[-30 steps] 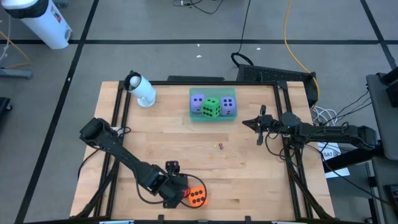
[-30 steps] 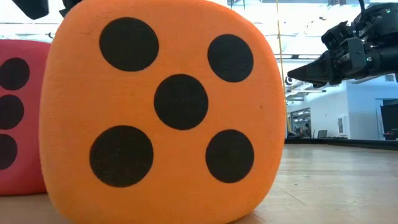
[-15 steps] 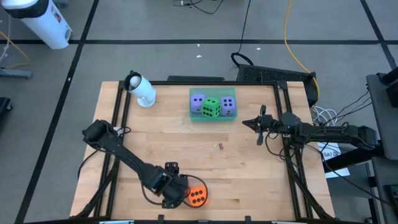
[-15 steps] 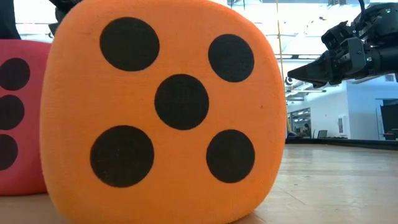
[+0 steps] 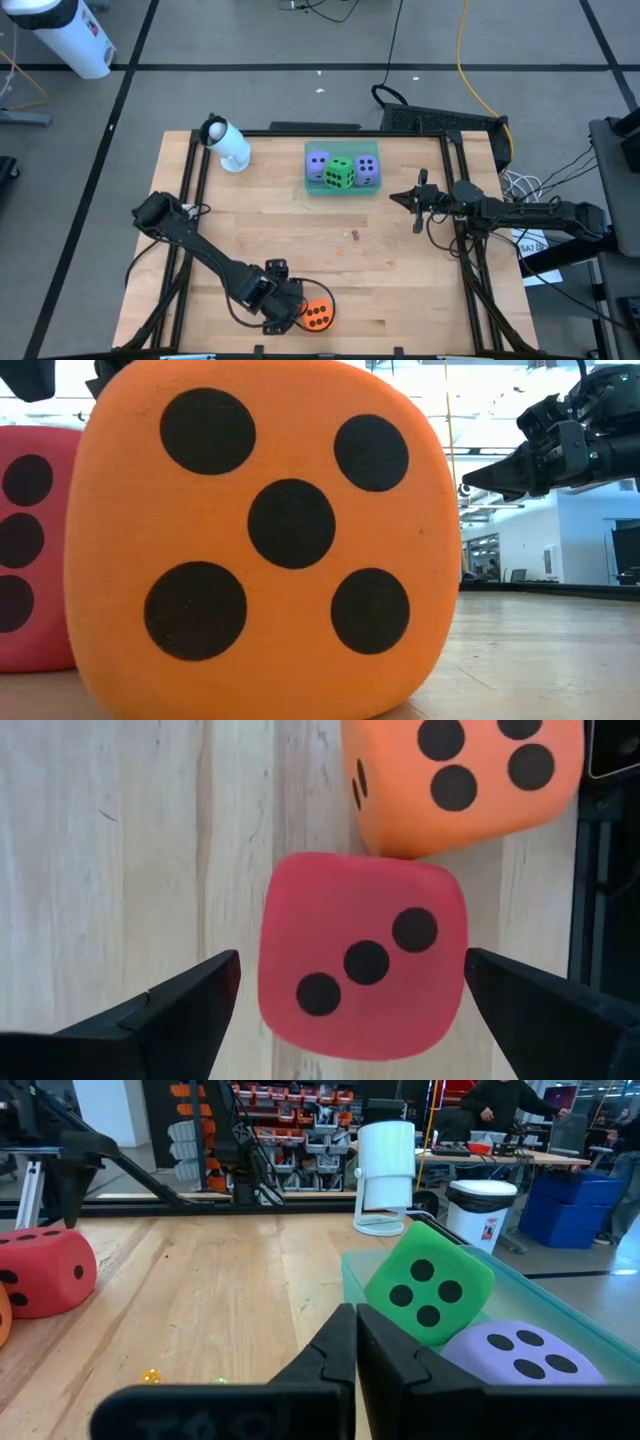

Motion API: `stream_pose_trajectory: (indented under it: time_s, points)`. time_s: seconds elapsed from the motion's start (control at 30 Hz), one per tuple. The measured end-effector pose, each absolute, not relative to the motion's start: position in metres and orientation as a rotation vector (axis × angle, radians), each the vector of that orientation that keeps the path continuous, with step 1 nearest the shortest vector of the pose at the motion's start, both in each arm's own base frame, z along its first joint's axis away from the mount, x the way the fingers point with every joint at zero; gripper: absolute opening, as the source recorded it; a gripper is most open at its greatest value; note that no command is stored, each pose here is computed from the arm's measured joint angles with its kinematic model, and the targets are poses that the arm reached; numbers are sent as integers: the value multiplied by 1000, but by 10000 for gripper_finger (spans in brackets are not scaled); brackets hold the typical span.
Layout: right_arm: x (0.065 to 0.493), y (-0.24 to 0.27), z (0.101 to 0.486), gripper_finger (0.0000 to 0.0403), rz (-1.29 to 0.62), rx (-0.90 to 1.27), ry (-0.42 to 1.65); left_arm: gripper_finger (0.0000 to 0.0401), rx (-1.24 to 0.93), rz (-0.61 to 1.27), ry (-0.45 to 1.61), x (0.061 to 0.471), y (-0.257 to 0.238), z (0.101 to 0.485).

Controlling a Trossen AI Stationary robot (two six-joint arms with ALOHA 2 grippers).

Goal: Pick & Place Dice
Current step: Put the big red dice into the green bin

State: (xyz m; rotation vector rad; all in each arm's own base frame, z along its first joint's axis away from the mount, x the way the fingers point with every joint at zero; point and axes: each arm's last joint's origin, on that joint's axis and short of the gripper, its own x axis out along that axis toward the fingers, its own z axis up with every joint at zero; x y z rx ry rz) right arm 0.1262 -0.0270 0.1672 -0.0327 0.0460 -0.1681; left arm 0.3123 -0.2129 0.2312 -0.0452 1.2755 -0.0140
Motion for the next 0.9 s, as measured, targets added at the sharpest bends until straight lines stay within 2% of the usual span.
stream_pose_trajectory:
  time_s: [0.57, 0.9]
  points:
    - [126, -27, 167, 4, -168, -33, 45, 397, -36, -24, 1349, 323, -211, 211]
    - [126, -27, 167, 4, -168, -32, 46, 397, -41, -73, 1448, 339, -199, 184]
